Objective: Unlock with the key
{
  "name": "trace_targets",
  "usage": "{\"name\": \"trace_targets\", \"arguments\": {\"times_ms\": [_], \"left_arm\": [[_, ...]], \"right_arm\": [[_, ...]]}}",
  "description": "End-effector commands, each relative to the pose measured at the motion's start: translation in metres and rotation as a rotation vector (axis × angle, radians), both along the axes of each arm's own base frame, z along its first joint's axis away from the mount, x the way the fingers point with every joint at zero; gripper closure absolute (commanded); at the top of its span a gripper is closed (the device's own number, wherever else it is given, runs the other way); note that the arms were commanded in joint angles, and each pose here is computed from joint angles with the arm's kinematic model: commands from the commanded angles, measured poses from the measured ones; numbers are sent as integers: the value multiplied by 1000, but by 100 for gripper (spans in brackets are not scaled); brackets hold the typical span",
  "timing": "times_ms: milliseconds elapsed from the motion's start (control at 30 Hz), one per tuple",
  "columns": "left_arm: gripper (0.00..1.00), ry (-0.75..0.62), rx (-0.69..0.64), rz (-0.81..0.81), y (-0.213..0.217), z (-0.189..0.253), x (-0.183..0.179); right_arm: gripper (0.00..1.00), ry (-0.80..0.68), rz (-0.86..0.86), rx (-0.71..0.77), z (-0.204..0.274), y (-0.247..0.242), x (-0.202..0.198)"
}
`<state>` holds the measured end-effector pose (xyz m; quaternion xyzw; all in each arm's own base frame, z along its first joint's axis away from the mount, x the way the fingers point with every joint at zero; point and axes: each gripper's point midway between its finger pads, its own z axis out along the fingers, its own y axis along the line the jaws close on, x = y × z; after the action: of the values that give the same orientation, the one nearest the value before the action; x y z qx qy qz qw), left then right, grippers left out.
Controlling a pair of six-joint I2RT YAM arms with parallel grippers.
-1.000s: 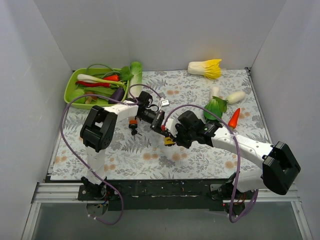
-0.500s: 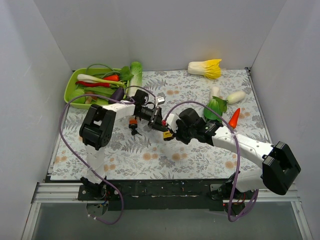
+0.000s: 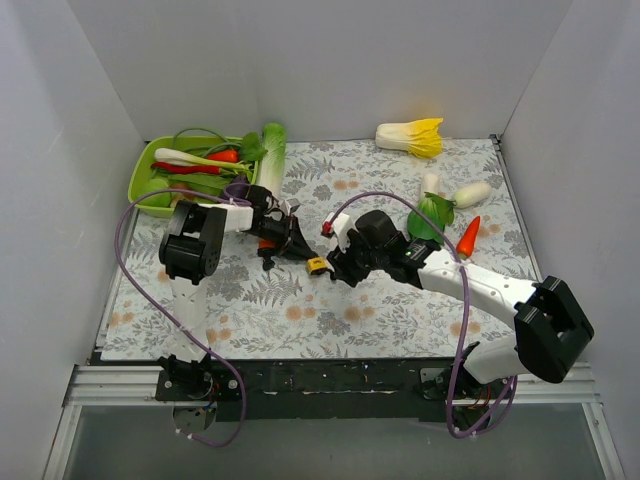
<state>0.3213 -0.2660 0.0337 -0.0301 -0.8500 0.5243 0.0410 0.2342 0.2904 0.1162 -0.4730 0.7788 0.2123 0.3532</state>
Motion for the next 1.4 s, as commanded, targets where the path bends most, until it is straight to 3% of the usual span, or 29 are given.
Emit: {"name": "trace_targets", "arguments": {"times_ms": [0,133,267,433,633,900,1067,1367], "left_arm": [[100,-70,-3,67,3,16,24],[100,-91,19,110,11,11,42],[92,-152,44,147,19,10,61],[66,-278,79,135,23,8,79],[32,-323,99,124,26,6,81],[2,-461,106,138,27,37,88],[2,-563,173,159,29,54,92],[2,-703,233,160,19,88,92]], "right_arm": [[40,-59,-123,109,36,4,29],[39,-21,-234,146,37,-14,48],[38,18,-340,165,30,-32,63],[38,28,-397,174,26,-46,69],[37,20,-431,171,21,-56,71],[36,77,-569,226,15,-81,84],[36,79,-667,206,4,-103,95],[40,51,-865,36,-35,-146,107]]}}
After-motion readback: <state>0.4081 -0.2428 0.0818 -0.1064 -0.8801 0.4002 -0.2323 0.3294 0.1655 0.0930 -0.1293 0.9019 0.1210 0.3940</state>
